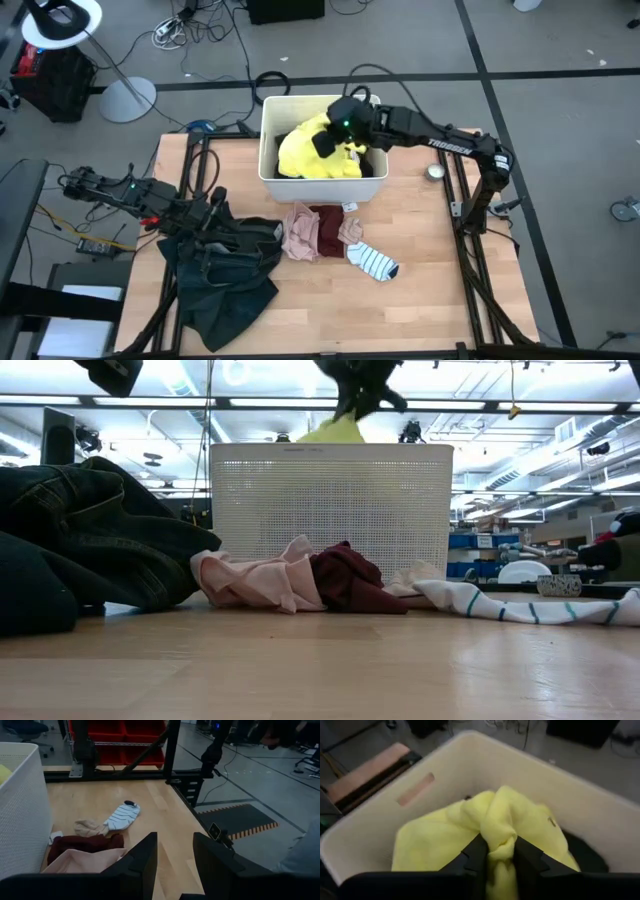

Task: Sort clothes
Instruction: Put the yellow shirt into the white bin

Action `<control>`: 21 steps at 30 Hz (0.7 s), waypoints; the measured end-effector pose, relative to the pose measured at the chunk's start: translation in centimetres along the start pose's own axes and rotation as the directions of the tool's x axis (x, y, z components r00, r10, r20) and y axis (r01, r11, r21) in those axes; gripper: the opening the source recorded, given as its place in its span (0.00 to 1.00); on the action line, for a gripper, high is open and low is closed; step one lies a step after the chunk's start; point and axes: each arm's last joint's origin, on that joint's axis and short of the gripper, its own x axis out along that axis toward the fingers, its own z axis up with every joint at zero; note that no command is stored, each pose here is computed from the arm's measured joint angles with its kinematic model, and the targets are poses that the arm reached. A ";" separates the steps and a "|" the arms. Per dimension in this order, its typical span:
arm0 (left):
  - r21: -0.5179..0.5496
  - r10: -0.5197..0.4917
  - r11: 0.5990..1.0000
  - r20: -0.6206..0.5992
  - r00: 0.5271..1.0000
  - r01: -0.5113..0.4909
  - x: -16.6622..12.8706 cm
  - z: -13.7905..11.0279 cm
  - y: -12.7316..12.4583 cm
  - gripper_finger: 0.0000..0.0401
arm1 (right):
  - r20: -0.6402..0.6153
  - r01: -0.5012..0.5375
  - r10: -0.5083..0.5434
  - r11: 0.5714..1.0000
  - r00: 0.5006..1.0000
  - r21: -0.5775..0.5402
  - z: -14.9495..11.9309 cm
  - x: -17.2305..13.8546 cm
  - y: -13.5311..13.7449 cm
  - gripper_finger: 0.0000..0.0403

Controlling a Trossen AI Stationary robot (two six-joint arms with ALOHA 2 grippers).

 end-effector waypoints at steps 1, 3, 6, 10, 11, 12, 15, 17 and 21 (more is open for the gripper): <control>0.000 0.001 1.000 0.000 1.000 -0.001 0.0 0.0 0.0 0.33 | -0.014 0.007 -0.007 1.000 1.000 0.014 -0.5 0.4 0.0 0.17; 0.000 0.001 1.000 0.000 1.000 -0.001 0.0 0.0 0.0 0.33 | -0.047 0.020 -0.017 0.998 0.999 0.057 -1.4 1.1 0.0 0.19; -0.001 0.001 1.000 0.000 1.000 -0.001 0.0 0.0 0.0 0.33 | -0.108 0.012 0.001 0.993 0.994 0.119 -2.4 2.1 -0.2 0.22; -0.001 0.003 1.000 0.000 1.000 -0.003 0.0 0.0 0.0 0.33 | -0.170 -0.013 0.039 0.988 0.985 0.151 -2.9 2.6 -0.6 0.28; -0.001 0.003 1.000 0.000 1.000 -0.003 0.0 0.0 0.0 0.33 | -0.173 -0.017 0.043 0.989 0.984 0.147 -2.9 2.6 -0.6 0.30; -0.001 0.003 1.000 0.000 1.000 -0.003 0.0 0.0 0.0 0.33 | -0.173 -0.019 0.043 0.990 0.984 0.139 -2.9 2.6 -0.6 0.31; -0.001 0.003 1.000 0.001 1.000 -0.003 0.0 0.0 0.0 0.33 | -0.166 -0.030 0.048 0.993 0.985 0.110 -2.3 2.2 -0.7 0.35; -0.001 0.004 1.000 0.001 1.000 -0.004 0.0 0.0 0.0 0.33 | -0.144 -0.047 0.060 0.994 0.988 0.097 -1.7 1.7 -0.7 0.38; -0.004 0.029 1.000 0.047 0.998 -0.029 0.0 0.4 0.0 0.33 | -0.109 -0.073 0.079 0.996 0.991 0.055 -0.7 0.7 -0.7 0.42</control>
